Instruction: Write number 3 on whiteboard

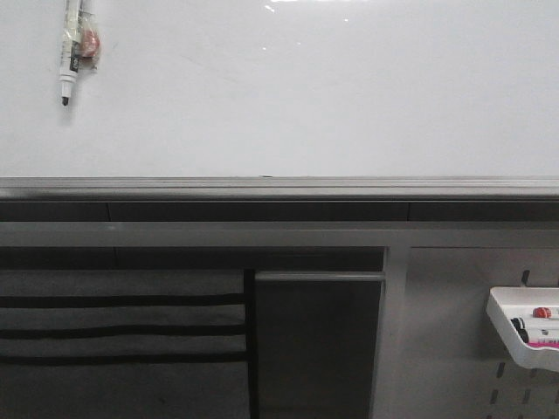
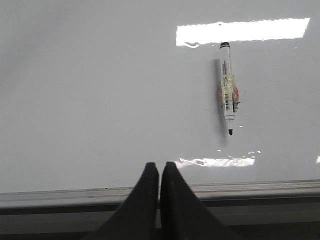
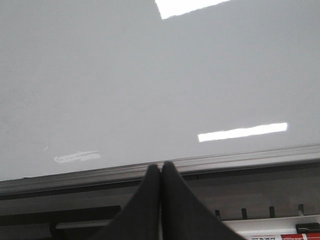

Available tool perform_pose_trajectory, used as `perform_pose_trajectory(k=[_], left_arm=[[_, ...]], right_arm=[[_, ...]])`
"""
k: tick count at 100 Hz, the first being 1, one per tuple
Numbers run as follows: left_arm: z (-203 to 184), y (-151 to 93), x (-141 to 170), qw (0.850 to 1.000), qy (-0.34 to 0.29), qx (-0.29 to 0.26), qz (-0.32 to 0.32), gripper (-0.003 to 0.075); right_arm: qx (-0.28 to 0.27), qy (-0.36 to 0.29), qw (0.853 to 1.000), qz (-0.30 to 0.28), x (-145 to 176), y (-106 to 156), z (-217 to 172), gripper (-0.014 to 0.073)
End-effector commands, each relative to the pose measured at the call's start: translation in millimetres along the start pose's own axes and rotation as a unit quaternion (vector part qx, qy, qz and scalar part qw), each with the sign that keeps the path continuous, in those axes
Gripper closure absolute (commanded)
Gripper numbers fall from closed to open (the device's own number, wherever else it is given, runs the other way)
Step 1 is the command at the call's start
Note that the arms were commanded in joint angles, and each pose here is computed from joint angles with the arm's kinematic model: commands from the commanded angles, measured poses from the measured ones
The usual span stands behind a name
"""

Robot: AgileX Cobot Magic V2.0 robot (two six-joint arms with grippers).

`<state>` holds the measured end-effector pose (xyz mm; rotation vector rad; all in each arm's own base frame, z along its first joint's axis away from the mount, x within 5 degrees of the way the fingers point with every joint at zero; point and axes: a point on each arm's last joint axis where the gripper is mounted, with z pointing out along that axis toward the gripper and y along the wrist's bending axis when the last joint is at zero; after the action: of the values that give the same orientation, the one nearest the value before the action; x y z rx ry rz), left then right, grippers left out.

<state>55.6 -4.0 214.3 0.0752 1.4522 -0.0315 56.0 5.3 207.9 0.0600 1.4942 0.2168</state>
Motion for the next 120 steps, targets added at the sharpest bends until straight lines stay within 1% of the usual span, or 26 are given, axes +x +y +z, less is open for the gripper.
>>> perform_pose_trajectory(k=[1, 11, 16, 23, 54, 64, 71, 75, 78, 83, 95, 105, 120], left_arm=[[-3.1, -0.2, -8.6, 0.998, -0.055, 0.003, -0.005, 0.0738], [-3.1, -0.2, -8.6, 0.998, -0.055, 0.003, -0.005, 0.0738], [-3.1, -0.2, -8.6, 0.998, -0.055, 0.003, -0.005, 0.0738], [-3.1, -0.2, -8.6, 0.998, -0.055, 0.003, -0.005, 0.0738], [-3.1, -0.2, -8.6, 0.998, -0.055, 0.003, -0.005, 0.0738], [-3.8, 0.0, -14.0, 0.997, -0.082, 0.002, -0.009, 0.0738], [-5.3, 0.6, -25.0, 0.994, -0.104, 0.002, -0.02, 0.0738], [-7.1, 1.3, -36.6, 0.993, -0.117, 0.001, -0.029, 0.0738], [-7.9, 1.4, -41.5, 0.993, -0.117, 0.001, -0.03, 0.0738], [-11.4, 1.8, -58.1, 0.992, -0.121, 0.002, -0.03, 0.0738], [-16.8, 2.5, -92.1, 0.994, -0.104, 0.005, -0.03, 0.0738], [-15.2, 3.1, -118.7, 0.997, -0.078, 0.007, -0.029, 0.0738], [-0.7, 3.5, -141.7, 0.999, -0.024, 0.009, -0.026, 0.0738]], right_arm=[[-0.001, -0.04, 0.999, -0.005, -1.7, -0.5, -1.5, 0.0669], [-0.001, -0.041, 0.999, -0.021, -1.8, -0.3, -1.5, 0.0669], [-0.002, -0.037, 0.998, -0.053, -1.1, 0.0, -1.5, 0.0669], [-0.003, -0.037, 0.996, -0.08, -1.1, 0.4, -1.5, 0.0669], [-0.004, -0.043, 0.996, -0.08, -2.2, 0.7, -1.6, 0.0669], [-0.007, -0.06, 0.995, -0.078, -5.8, 1.6, -2.0, 0.0669], [-0.008, -0.073, 0.995, -0.068, -14.0, 2.8, -2.9, 0.0669], [-0.008, -0.079, 0.995, -0.066, -21.6, 4.1, -3.7, 0.0669], [-0.008, -0.082, 0.994, -0.066, -27.7, 5.0, -4.7, 0.0669], [-0.007, -0.084, 0.994, -0.066, -39.4, 6.9, -6.1, 0.0669], [-0.003, -0.08, 0.995, -0.067, -73.2, 12.3, -8.8, 0.0669], [0.004, -0.055, 0.996, -0.074, -96.7, 15.6, -5.0, 0.0669], [0.019, -0.01, 0.994, -0.103, -125.2, 18.6, 10.9, 0.0669]])
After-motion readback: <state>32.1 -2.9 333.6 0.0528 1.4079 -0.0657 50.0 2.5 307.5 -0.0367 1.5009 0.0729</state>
